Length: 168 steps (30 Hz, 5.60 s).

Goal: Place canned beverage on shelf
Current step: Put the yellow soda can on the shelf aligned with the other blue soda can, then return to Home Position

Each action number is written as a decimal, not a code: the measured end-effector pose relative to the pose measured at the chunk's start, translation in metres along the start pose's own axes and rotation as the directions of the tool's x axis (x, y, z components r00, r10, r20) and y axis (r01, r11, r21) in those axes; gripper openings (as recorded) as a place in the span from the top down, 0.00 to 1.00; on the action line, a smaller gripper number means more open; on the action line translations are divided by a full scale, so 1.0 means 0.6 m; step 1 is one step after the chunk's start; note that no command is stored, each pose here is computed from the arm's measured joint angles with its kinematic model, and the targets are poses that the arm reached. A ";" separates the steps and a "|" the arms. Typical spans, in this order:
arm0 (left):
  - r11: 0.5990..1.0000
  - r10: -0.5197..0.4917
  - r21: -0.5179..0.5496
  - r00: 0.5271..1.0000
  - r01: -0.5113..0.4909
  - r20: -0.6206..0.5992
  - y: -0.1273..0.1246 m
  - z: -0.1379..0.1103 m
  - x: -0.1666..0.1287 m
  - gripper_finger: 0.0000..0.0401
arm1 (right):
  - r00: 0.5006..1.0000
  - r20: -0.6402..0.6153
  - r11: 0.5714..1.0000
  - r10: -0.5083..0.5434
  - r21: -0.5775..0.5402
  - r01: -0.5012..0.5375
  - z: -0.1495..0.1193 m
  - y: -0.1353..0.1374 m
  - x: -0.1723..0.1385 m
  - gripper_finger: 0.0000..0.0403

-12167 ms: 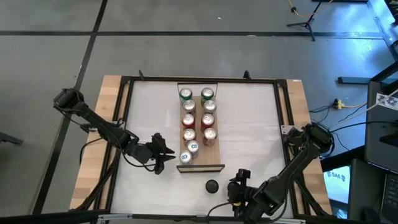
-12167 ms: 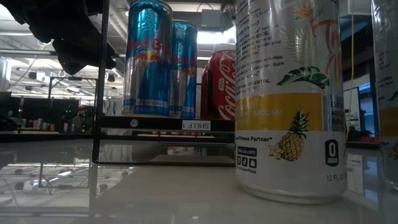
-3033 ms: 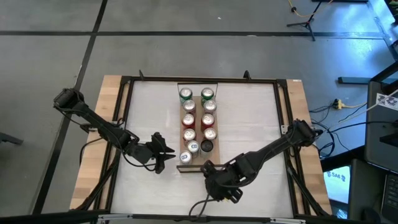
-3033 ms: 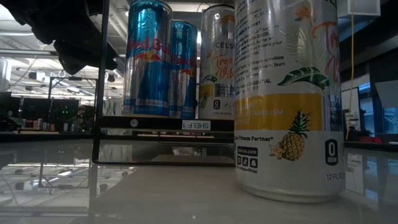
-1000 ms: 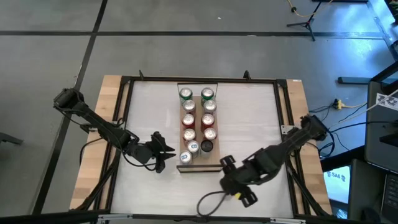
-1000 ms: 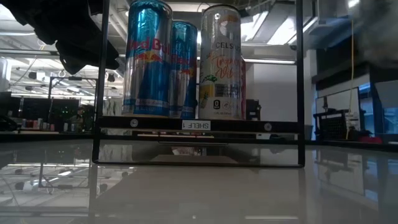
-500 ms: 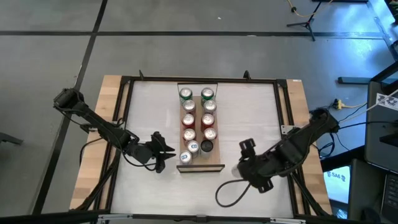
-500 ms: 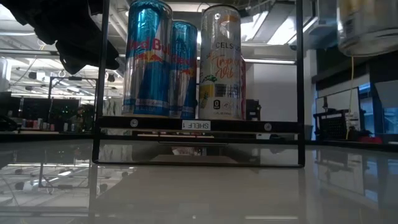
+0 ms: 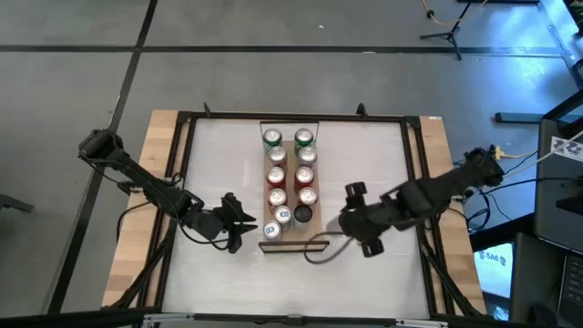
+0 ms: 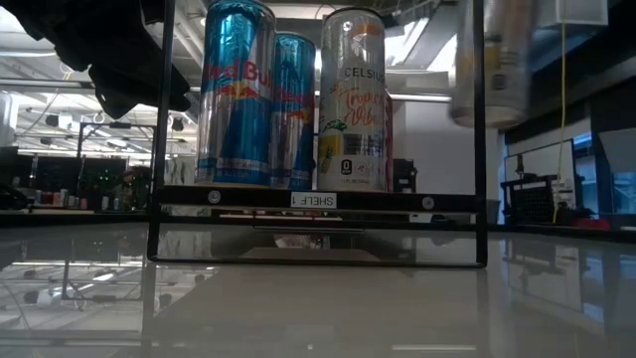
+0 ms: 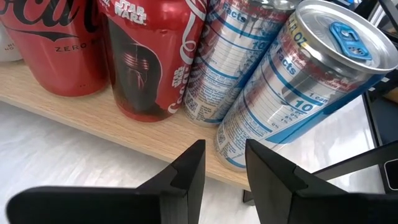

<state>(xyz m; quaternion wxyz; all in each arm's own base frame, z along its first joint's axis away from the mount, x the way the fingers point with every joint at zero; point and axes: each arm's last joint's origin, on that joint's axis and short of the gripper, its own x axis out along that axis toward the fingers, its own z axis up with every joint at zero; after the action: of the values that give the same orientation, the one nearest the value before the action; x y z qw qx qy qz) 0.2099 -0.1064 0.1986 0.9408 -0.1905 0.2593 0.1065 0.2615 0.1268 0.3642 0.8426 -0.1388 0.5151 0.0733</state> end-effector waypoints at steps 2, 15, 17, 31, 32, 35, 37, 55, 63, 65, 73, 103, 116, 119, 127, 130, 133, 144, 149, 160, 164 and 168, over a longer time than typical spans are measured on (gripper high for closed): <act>1.000 0.000 0.000 1.000 0.000 0.000 0.000 0.000 0.000 0.74 | 0.999 0.029 0.999 0.033 0.003 -0.033 0.006 -0.011 0.013 0.35; 1.000 0.000 0.000 1.000 0.000 0.000 0.000 0.000 0.000 0.74 | 0.983 0.156 0.995 0.098 -0.021 -0.096 0.020 -0.040 0.071 0.35; 1.000 0.000 0.000 1.000 0.000 0.000 0.000 0.000 0.000 0.74 | 0.983 0.156 0.995 0.098 -0.024 -0.095 0.022 -0.039 0.076 0.35; 1.000 -0.001 0.000 1.000 0.001 0.002 0.000 0.001 0.000 0.74 | 0.984 0.123 0.991 0.127 -0.056 -0.121 0.036 -0.029 0.120 0.35; 1.000 0.000 0.000 1.000 0.000 0.001 0.000 0.000 0.000 0.74 | 0.984 0.122 0.991 0.127 -0.055 -0.121 0.037 -0.029 0.122 0.35; 1.000 0.000 0.000 1.000 0.000 0.001 0.000 0.000 0.000 0.74 | 0.986 0.109 0.991 0.127 -0.056 -0.122 0.038 -0.027 0.130 0.35; 1.000 0.000 0.000 1.000 0.000 0.001 0.000 0.000 0.000 0.74 | 0.986 0.104 0.991 0.128 -0.056 -0.122 0.039 -0.027 0.134 0.35; 1.000 0.000 0.000 1.000 0.000 0.001 0.000 0.000 0.000 0.74 | 0.989 0.092 0.992 0.118 -0.054 -0.113 0.040 -0.026 0.142 0.26; 1.000 0.000 0.000 1.000 0.000 0.001 0.000 0.000 0.000 0.74 | 0.989 0.092 0.992 0.118 -0.055 -0.113 0.040 -0.026 0.142 0.25; 1.000 0.000 0.000 1.000 0.000 0.001 0.000 0.000 0.000 0.74 | 0.989 0.092 0.992 0.118 -0.055 -0.113 0.040 -0.026 0.142 0.24; 1.000 0.000 0.000 1.000 0.000 0.001 0.000 0.000 0.000 0.74 | 0.989 0.093 0.993 0.114 -0.054 -0.109 0.040 -0.026 0.142 0.15; 0.999 -0.023 0.030 1.000 0.023 -0.005 0.000 0.003 -0.005 0.74 | 0.987 0.073 0.988 0.145 -0.053 -0.141 0.061 -0.040 0.052 0.08; 0.978 -0.192 0.136 0.944 0.160 0.269 0.032 0.090 -0.123 0.74 | 0.988 0.050 0.989 0.145 -0.034 -0.143 0.062 -0.053 -0.020 0.08; 0.974 -0.200 0.172 0.908 0.145 0.369 0.056 0.112 -0.159 0.74 | 0.991 0.041 0.992 0.127 -0.035 -0.125 0.056 -0.062 -0.061 0.08; 0.968 -0.117 0.249 0.827 -0.029 0.551 0.115 0.137 -0.229 0.74 | 0.988 0.146 0.998 -0.055 0.004 0.055 -0.007 -0.092 -0.180 0.08; 0.950 -0.072 0.292 0.836 -0.108 0.545 0.130 0.132 -0.237 0.74 | 0.977 0.198 0.995 -0.080 0.073 0.067 -0.045 -0.100 -0.217 0.08; 0.943 -0.037 0.298 0.845 -0.147 0.534 0.140 0.128 -0.239 0.74 | 0.961 0.257 0.987 -0.105 0.148 0.068 -0.086 -0.107 -0.249 0.08; 0.927 0.047 0.303 0.872 -0.219 0.487 0.160 0.118 -0.237 0.74 | 0.845 0.514 0.965 -0.150 0.262 0.013 -0.218 -0.108 -0.246 0.08; 0.931 0.016 0.316 0.884 -0.184 0.467 0.167 0.098 -0.225 0.74 | 0.759 0.631 0.958 -0.161 0.285 -0.033 -0.271 -0.099 -0.195 0.08; 0.938 0.012 0.283 0.838 -0.198 0.546 0.193 0.039 -0.190 0.74 | 0.640 0.748 0.969 -0.173 0.244 -0.024 -0.360 -0.079 -0.089 0.08; 0.942 0.015 0.268 0.826 -0.201 0.564 0.202 0.025 -0.188 0.74 | 0.577 0.796 0.971 -0.182 0.239 -0.024 -0.377 -0.075 -0.063 0.08; 0.948 0.009 0.254 0.810 -0.194 0.586 0.208 0.015 -0.189 0.74 | 0.540 0.821 0.971 -0.188 0.238 -0.024 -0.396 -0.071 -0.040 0.08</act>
<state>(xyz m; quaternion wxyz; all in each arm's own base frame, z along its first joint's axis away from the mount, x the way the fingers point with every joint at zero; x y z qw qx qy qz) 0.0810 -0.0013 0.2275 0.9855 0.0110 -0.0152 0.1688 0.0604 0.0135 0.2901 0.9982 -0.0168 0.0477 0.0334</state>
